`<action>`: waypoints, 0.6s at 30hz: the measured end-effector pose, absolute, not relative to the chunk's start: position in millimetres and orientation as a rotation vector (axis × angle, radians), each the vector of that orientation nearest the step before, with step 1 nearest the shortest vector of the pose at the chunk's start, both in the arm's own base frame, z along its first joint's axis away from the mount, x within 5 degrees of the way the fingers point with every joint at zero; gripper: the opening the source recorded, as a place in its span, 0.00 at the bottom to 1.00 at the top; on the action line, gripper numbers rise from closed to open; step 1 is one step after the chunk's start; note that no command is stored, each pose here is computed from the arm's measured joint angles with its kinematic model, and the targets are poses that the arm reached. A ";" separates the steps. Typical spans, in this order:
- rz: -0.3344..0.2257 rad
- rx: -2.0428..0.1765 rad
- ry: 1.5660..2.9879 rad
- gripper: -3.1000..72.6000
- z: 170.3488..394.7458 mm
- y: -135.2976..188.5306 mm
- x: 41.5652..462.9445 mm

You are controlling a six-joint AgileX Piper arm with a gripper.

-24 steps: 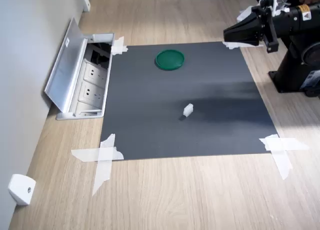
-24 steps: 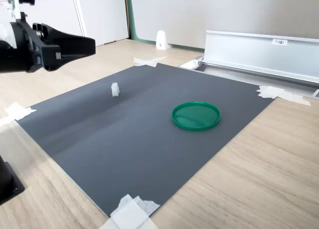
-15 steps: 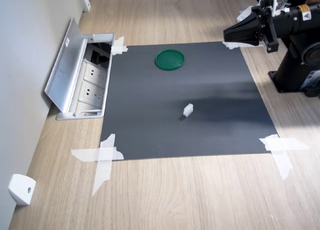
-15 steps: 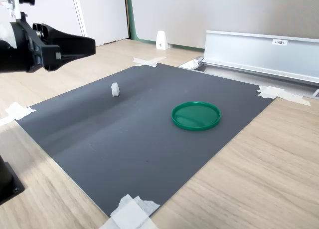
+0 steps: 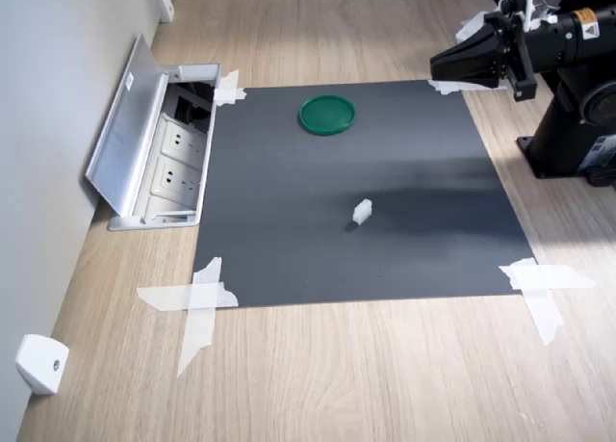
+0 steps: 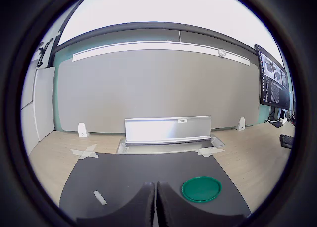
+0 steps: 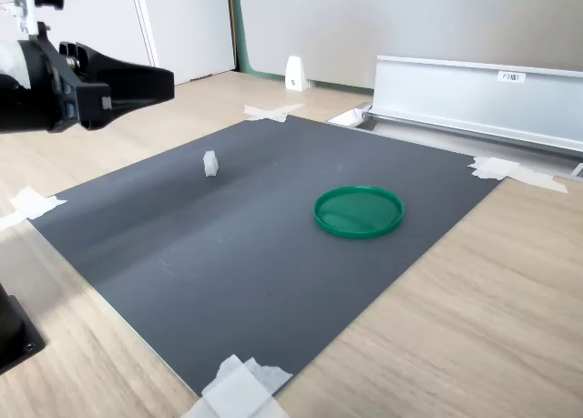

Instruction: Grasp a white terminal and put it on the green lid.

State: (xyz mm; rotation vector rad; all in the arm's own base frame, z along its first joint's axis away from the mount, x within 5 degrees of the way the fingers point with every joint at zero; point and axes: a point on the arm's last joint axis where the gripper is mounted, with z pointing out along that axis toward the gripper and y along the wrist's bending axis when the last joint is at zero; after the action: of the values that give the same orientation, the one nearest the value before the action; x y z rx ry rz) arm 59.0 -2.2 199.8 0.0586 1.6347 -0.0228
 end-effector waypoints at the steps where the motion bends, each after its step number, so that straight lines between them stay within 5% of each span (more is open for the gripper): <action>1: -0.023 0.059 1.635 0.03 199.8 -2.2 59.0; 14: -0.076 -0.020 1.712 0.03 195.9 -1.4 61.5; 18: -0.090 -0.079 1.791 0.03 213.3 0.1 65.6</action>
State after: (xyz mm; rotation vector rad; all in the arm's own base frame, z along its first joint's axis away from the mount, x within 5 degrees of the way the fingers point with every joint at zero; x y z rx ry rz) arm 65.6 0.1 213.3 -0.0794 1.7910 -0.0900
